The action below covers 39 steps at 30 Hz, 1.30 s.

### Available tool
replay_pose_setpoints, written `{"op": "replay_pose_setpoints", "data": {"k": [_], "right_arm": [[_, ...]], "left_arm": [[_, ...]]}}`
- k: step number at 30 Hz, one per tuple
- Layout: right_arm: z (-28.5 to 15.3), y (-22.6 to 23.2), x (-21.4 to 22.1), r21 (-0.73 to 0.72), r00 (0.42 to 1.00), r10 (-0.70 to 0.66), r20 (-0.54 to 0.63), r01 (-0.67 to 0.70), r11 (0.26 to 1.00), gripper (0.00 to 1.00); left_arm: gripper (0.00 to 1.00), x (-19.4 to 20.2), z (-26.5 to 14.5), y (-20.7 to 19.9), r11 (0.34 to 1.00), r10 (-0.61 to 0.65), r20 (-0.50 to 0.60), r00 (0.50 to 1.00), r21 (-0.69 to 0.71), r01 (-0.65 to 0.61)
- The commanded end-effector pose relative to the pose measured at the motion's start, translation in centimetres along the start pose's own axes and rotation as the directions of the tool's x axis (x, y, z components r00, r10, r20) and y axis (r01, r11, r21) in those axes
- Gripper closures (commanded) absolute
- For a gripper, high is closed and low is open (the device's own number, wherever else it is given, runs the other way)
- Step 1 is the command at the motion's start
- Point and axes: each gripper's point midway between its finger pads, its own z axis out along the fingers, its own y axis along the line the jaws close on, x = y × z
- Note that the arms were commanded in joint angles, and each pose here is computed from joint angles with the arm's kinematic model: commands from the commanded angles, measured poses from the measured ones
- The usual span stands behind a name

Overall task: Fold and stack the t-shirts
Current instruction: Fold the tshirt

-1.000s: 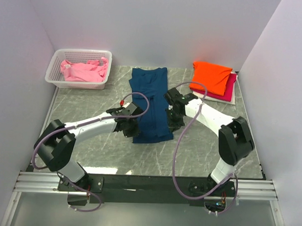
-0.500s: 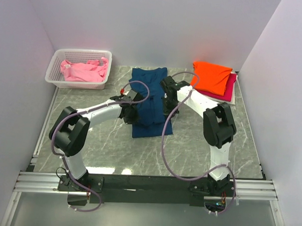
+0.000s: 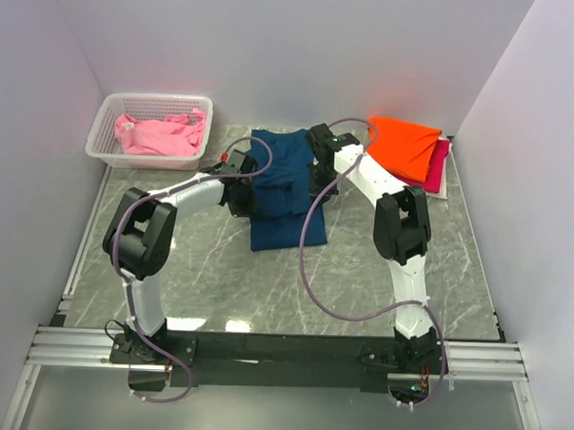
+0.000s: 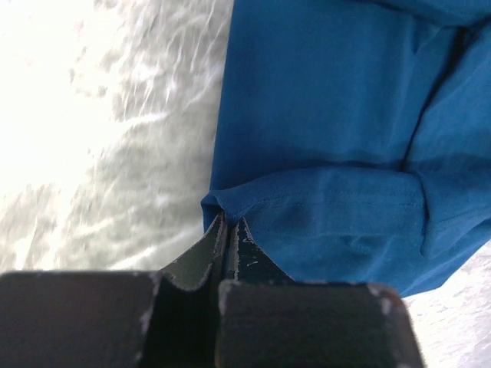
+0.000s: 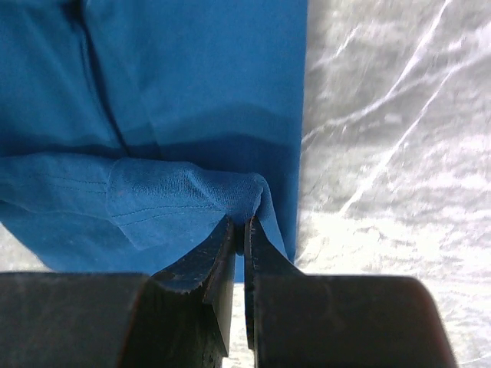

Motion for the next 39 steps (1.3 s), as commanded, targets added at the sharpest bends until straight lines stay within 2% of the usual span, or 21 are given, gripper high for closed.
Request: {"op": "replay_pose_setpoints", "data": {"k": [1, 17, 28, 29, 30, 32, 33, 34, 36, 39], "right_arm": [[-0.1, -0.9, -0.8, 0.031, 1.0, 0.004, -0.008, -0.004, 1.0, 1.0], [0.8, -2.1, -2.6, 0.037, 0.999, 0.051, 0.0, -0.051, 0.998, 1.0], [2.0, -1.9, -3.4, 0.007, 0.999, 0.035, -0.002, -0.035, 0.999, 0.98], [2.0, -1.5, -3.7, -0.012, 0.999, 0.032, 0.002, -0.032, 0.999, 0.93], [1.9, -1.4, -4.0, -0.024, 1.0, 0.027, 0.009, -0.027, 0.999, 0.76], [1.1, -0.7, -4.9, -0.055, 0.999, 0.022, 0.036, -0.02, 0.998, 0.63], [0.8, -0.7, -5.3, -0.063, 0.999, 0.021, 0.048, -0.018, 0.998, 0.57], [-0.1, -0.4, -5.9, -0.077, 0.997, 0.02, 0.075, -0.014, 0.997, 0.55], [-1.0, -0.3, -6.5, -0.088, 0.994, 0.017, 0.107, -0.008, 0.996, 0.53], [-2.5, -0.4, -6.6, -0.098, 0.989, 0.015, 0.146, -0.001, 0.995, 0.52]], "left_arm": [[1.0, -2.1, 0.3, -2.0, 0.996, 0.024, 0.016, 1.0, 0.09, -0.025], [1.0, -5.5, 1.8, -1.8, 0.988, -0.021, 0.019, 1.0, 0.154, 0.018], [0.99, -5.8, 3.1, -1.2, 0.988, -0.045, 0.004, 0.999, 0.147, 0.044], [0.96, -6.0, 3.0, -1.2, 0.988, -0.05, 0.004, 0.999, 0.144, 0.048], [0.88, -6.6, 2.8, -1.4, 0.988, -0.052, 0.016, 0.999, 0.149, 0.049], [0.72, -7.5, 2.2, -1.8, 0.987, -0.058, 0.04, 0.998, 0.151, 0.051], [0.54, -8.1, 1.8, -1.9, 0.988, -0.061, 0.064, 0.996, 0.149, 0.051], [0.47, -8.9, 0.9, -2.3, 0.986, -0.064, 0.09, 0.994, 0.157, 0.049], [0.37, -9.5, 0.1, -2.4, 0.986, -0.068, 0.123, 0.99, 0.157, 0.049], [0.35, -9.6, -1.4, -2.7, 0.981, -0.074, 0.149, 0.986, 0.186, 0.045]]}}
